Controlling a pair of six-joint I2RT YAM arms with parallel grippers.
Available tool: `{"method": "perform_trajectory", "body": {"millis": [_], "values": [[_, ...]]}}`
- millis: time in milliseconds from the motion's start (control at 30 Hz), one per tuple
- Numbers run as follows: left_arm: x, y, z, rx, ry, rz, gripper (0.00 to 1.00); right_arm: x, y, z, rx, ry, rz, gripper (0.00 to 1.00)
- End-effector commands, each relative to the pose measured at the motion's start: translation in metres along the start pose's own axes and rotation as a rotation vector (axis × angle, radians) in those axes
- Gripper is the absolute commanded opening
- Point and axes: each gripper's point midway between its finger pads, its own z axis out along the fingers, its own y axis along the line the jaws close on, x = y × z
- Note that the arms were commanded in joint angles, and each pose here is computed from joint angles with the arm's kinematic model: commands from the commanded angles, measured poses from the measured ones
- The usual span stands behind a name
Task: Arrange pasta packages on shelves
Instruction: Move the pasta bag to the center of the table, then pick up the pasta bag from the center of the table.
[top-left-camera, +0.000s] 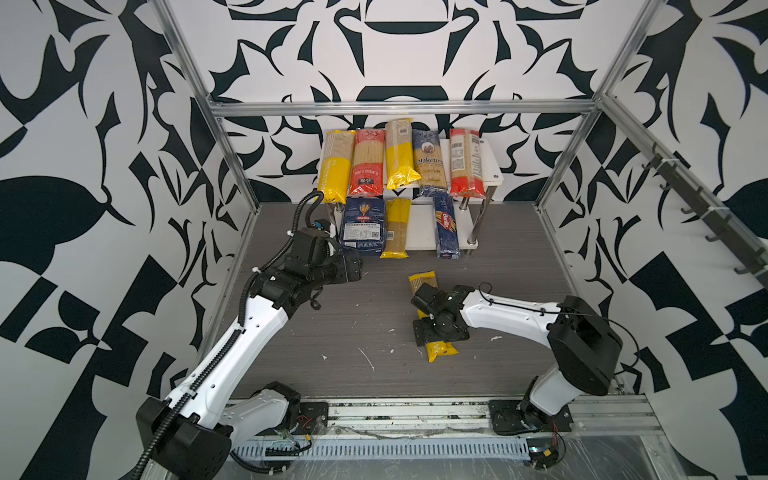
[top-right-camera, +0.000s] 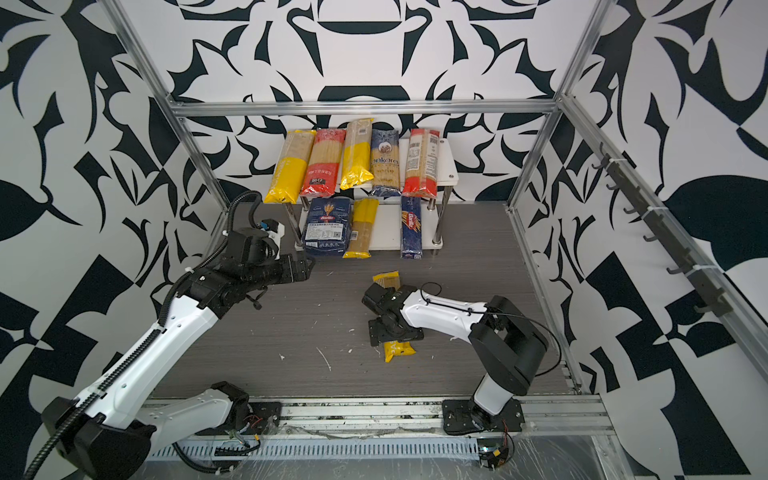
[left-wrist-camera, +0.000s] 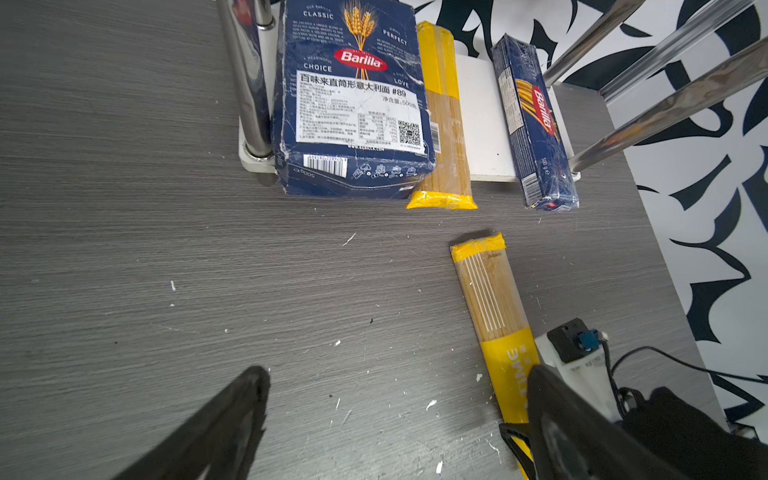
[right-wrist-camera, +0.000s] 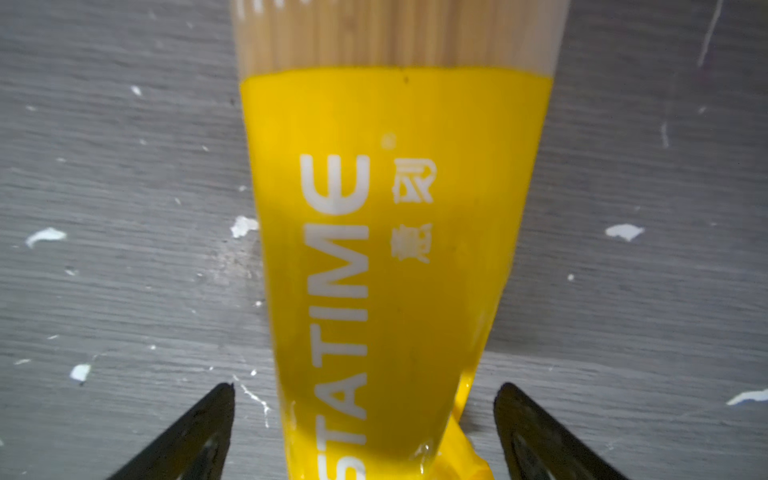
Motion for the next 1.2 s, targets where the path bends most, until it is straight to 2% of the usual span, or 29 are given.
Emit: {"method": "perform_trajectory", "body": {"millis": [0,300,433,567,700,800,933,1067,1167], "values": [[-0.007,-0.005,-0.002,0.016,-0.005,0.007,0.99,-0.001,-0.001,0.002,-0.009,-0.026,0.01,1.0],[-0.006,-0.005,-0.004,0.01,0.014,0.014,0.99,0.015,-0.003,0.038,-0.042,0.006,0.072,0.99],[-0.007,-0.005,-0.008,0.001,0.024,0.025,0.99,0.038,-0.01,0.062,-0.071,0.025,0.165,0.91],[-0.003,-0.005,-0.008,-0.003,0.052,0.035,0.99,0.061,-0.02,0.078,-0.007,0.066,0.174,0.76],[0.0,-0.004,-0.006,-0.009,0.079,0.044,0.99,0.075,-0.023,0.092,0.073,0.141,0.147,0.52],[0.004,-0.003,-0.005,-0.01,0.097,0.043,0.99,0.085,-0.015,0.102,0.091,0.182,0.12,0.41],[0.009,-0.001,-0.006,-0.018,0.113,0.041,0.99,0.09,0.006,0.108,-0.036,0.192,0.131,0.28],[0.007,0.001,-0.01,-0.027,0.102,0.043,0.99,0.082,0.035,0.095,-0.269,0.14,0.144,0.18],[0.004,0.0,-0.012,-0.028,0.091,0.038,0.99,0.07,0.048,0.08,-0.425,0.1,0.171,0.0]]}}
